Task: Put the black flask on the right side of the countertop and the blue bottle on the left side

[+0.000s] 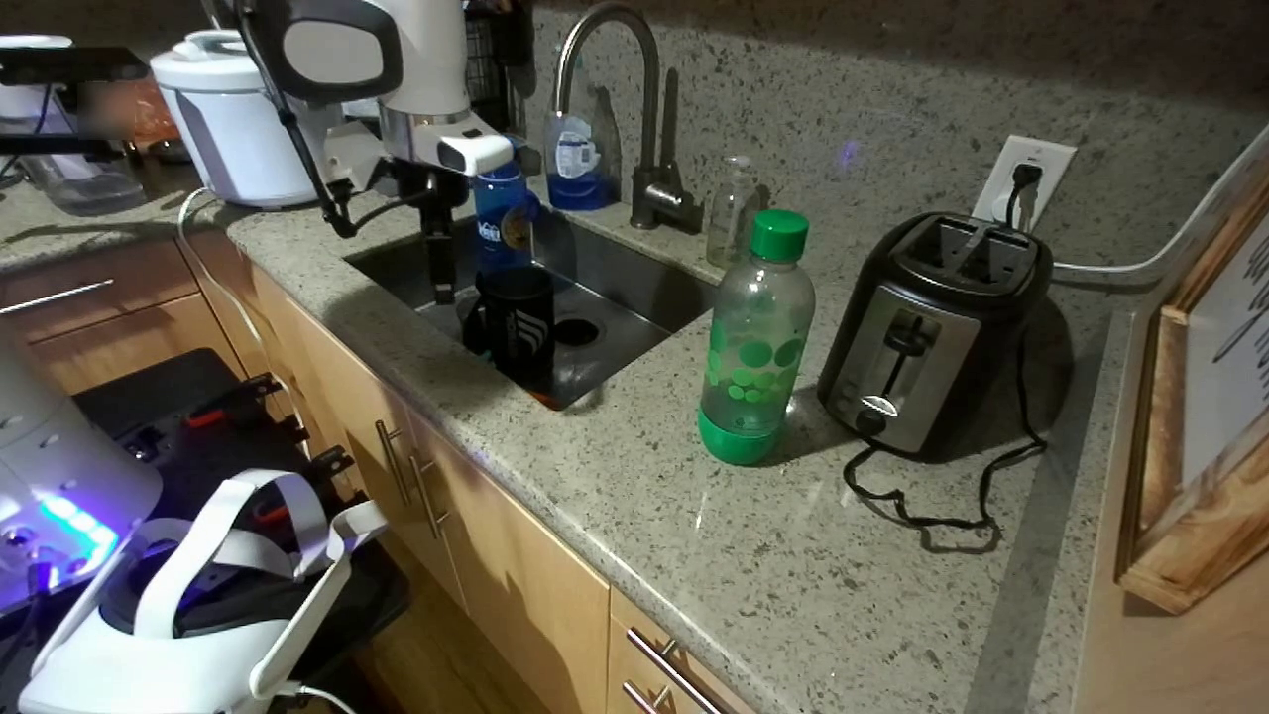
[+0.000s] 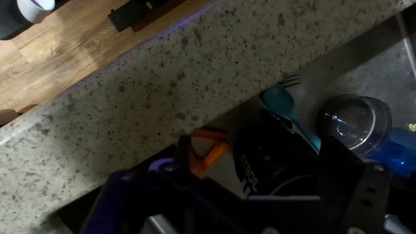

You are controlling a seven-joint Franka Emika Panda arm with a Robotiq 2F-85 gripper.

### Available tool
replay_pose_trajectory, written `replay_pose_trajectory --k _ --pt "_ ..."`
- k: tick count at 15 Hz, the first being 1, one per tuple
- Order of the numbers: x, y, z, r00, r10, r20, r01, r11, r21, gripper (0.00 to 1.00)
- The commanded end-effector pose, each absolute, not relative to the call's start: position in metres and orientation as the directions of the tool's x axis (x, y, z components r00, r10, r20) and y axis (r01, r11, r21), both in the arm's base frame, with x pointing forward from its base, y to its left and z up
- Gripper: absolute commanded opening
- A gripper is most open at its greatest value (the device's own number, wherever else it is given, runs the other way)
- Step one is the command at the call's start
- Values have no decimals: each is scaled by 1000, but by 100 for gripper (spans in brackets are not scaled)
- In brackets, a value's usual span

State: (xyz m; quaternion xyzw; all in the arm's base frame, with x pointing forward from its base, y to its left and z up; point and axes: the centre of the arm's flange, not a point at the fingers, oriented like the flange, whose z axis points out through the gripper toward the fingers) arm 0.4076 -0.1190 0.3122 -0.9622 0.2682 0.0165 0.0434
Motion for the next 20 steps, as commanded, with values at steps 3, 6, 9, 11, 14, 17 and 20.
replay_pose_trajectory --k 3,6,9,11,14,17,20 --pt "436 -152 307 813 -582 -31 -582 -810 -69 100" --pt "450 -160 309 804 -594 -7 -593 -802 -62 100" --pt "467 -160 310 794 -607 30 -606 -794 -34 100" --pt "478 -156 309 792 -609 48 -610 -793 -9 100" --pt "492 -149 300 793 -607 59 -609 -793 28 100" --pt "504 -140 285 799 -600 43 -602 -797 53 100" --pt "512 -135 269 803 -596 21 -596 -801 64 100"
